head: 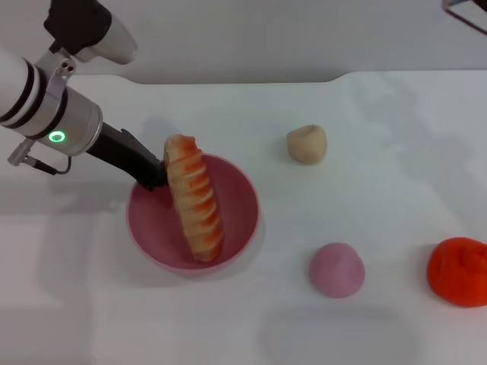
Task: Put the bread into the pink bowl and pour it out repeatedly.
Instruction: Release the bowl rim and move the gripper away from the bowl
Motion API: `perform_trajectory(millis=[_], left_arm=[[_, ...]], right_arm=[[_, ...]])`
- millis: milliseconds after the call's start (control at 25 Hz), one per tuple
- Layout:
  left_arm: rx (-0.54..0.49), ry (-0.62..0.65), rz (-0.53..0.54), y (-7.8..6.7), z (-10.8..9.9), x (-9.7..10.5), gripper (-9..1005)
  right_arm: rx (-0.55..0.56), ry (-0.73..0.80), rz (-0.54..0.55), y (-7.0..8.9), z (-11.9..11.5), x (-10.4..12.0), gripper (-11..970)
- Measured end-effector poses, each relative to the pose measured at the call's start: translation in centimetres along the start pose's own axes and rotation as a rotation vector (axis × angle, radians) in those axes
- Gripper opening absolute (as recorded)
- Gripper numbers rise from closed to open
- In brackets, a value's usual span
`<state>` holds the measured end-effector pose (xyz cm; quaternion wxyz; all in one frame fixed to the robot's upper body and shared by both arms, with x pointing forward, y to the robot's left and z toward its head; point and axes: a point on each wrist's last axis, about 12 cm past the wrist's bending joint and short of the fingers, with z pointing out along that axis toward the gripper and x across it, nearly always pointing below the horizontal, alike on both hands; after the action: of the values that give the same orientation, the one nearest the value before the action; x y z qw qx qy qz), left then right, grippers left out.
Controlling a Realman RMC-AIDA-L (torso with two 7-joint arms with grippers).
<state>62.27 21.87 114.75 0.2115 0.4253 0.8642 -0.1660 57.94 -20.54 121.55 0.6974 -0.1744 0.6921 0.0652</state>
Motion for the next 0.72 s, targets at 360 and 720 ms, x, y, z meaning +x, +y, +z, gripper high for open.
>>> perform_trajectory(millis=[360,720], left_arm=[[0.000,-0.001,-0.063,0.0,0.6,0.7,48],[0.007,0.013,-0.106,-0.2,0.9,1.0,48]], right_arm=[[0.318,-0.337,0.041,-1.2,-2.0,2.6,524],[0.373,-0.368,0.066,-2.1,-2.5,4.7,524]])
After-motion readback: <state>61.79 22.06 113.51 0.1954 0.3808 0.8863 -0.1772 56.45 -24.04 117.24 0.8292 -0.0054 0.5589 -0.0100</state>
